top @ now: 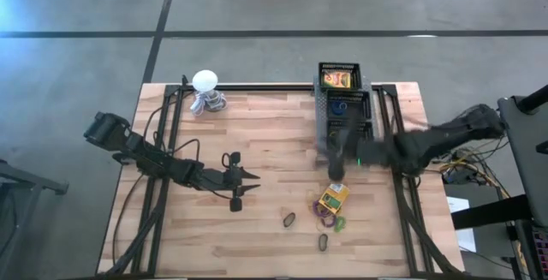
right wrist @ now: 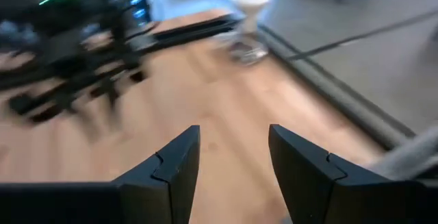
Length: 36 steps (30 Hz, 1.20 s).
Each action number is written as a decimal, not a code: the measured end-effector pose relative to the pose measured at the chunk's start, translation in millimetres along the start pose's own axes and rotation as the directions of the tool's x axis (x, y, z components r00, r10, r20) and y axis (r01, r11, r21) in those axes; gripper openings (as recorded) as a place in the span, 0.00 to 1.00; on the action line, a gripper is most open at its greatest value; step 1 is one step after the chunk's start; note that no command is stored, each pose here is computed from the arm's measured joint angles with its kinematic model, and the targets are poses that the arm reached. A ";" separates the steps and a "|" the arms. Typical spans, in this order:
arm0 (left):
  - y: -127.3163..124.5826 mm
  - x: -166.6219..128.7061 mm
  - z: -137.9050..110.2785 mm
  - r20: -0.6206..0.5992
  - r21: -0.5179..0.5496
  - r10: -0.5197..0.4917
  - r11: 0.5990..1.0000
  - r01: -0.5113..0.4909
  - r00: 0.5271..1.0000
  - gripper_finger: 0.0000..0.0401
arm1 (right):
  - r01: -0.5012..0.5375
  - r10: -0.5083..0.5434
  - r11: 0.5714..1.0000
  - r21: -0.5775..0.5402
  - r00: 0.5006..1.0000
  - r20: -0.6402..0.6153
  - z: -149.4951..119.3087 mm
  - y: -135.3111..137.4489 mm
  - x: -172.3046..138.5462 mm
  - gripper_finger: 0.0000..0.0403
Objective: Pick & Place Office Desk Supplies
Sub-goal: Put the violet spring keychain into the middle black bin on the shelf
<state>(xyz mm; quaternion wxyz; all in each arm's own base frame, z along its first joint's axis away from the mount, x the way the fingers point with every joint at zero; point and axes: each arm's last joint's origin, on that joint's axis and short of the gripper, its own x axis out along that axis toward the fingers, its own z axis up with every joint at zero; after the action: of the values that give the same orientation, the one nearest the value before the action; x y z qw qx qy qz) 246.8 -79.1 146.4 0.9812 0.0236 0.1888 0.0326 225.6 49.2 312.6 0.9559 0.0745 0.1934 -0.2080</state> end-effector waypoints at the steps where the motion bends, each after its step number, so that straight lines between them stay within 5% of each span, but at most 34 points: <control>1: 0.0 0.0 0.0 0.000 0.000 0.000 1.000 0.000 1.000 0.29 | -0.018 0.018 1.000 -0.015 1.000 -0.006 -5.6 14.0 -2.8 0.42; 6: 0.0 0.0 0.0 0.000 0.000 0.000 1.000 0.000 1.000 0.29 | -0.108 0.101 0.989 -0.105 0.993 -0.066 -27.1 81.8 -13.4 0.42; 11: 0.2 0.0 -0.1 0.001 -0.006 0.004 1.000 -0.004 1.000 0.29 | -0.103 0.058 0.986 -0.133 0.951 -0.305 -40.2 125.2 -6.8 0.42; 18: 0.4 0.1 -0.1 0.000 -0.008 0.005 1.000 -0.005 1.000 0.29 | -0.200 -0.043 0.944 -0.264 0.716 -0.696 -68.6 160.7 19.1 0.43; 22: 0.4 0.1 -0.2 -0.001 -0.007 0.005 1.000 -0.005 1.000 0.29 | -0.310 -0.063 0.895 -0.322 0.626 -0.777 -82.4 162.6 39.7 0.42; 29: 0.5 0.1 -0.5 -0.004 -0.006 0.005 1.000 -0.005 1.000 0.29 | -0.338 0.029 0.921 -0.193 0.554 -0.832 -88.3 140.4 74.3 0.41; 36: 0.5 0.1 -1.4 -0.011 -0.003 0.006 1.000 -0.006 1.000 0.29 | -0.289 0.037 0.946 -0.147 0.547 -0.836 -112.5 138.0 75.7 0.39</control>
<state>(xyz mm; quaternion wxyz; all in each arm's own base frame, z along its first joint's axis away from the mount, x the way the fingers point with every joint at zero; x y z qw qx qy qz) 246.3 -78.5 145.1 0.9800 0.0225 0.1942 0.0360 309.8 170.9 188.0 0.7703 0.0509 0.6350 -0.0302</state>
